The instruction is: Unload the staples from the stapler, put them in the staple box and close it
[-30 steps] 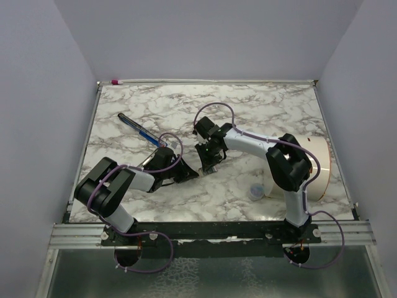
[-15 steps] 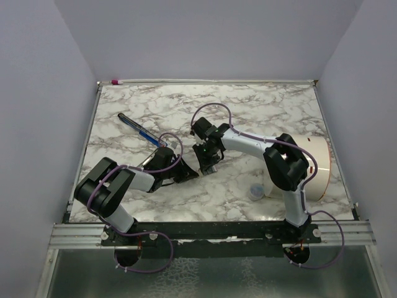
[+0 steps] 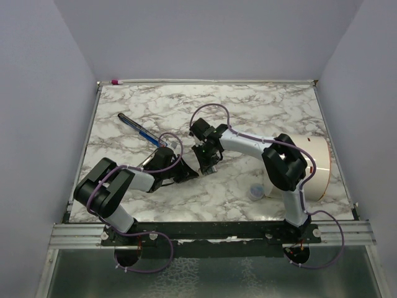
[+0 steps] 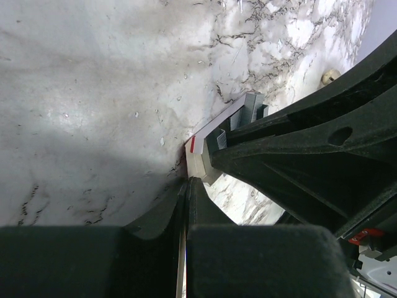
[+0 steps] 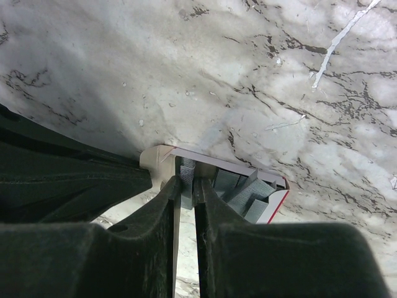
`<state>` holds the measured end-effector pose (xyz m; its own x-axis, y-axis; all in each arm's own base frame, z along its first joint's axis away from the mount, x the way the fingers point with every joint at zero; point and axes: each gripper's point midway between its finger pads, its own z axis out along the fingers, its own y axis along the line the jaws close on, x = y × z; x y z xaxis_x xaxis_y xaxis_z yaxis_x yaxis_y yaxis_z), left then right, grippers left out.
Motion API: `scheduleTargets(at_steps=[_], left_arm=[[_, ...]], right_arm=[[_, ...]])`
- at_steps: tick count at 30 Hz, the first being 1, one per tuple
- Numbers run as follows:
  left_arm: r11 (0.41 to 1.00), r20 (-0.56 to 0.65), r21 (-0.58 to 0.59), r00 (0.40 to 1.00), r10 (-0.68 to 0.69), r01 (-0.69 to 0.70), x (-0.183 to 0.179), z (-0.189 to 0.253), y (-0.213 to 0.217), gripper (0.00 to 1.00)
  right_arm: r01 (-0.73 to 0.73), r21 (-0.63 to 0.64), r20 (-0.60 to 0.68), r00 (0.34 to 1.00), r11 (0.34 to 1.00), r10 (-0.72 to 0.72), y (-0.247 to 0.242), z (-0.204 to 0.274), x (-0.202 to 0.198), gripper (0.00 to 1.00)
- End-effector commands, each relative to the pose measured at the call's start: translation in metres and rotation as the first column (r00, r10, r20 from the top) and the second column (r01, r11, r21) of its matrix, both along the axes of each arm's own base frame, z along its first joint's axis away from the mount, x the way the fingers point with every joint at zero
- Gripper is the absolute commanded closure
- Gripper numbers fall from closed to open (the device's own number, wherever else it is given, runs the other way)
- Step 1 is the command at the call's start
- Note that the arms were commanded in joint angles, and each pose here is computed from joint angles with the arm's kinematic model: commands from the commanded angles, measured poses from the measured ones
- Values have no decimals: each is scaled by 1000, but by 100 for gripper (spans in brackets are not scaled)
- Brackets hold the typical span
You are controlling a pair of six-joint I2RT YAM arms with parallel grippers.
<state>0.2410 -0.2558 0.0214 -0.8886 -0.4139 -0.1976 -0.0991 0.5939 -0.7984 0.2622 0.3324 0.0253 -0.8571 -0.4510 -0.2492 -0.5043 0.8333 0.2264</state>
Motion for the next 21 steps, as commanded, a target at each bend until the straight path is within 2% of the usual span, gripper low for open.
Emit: scheduleTargets(at_steps=[1, 7, 14, 21], left_arm=[[1000, 30, 4, 1000, 0, 0, 3, 6, -1, 100], [1000, 28, 6, 1000, 3, -3, 2, 5, 0, 100], [1000, 31, 2, 1000, 3, -3, 2, 7, -1, 100], [1000, 32, 3, 999, 6, -6, 3, 7, 0, 100]], right_arm=[[-9, -20, 33, 999, 1000, 10, 2, 7, 4, 88], [-3, -25, 65, 998, 1000, 5, 2, 23, 6, 88], [-2, -58, 75, 997, 998, 6, 2, 20, 4, 89], [28, -228, 169, 986, 973, 11, -6, 19, 9, 90]])
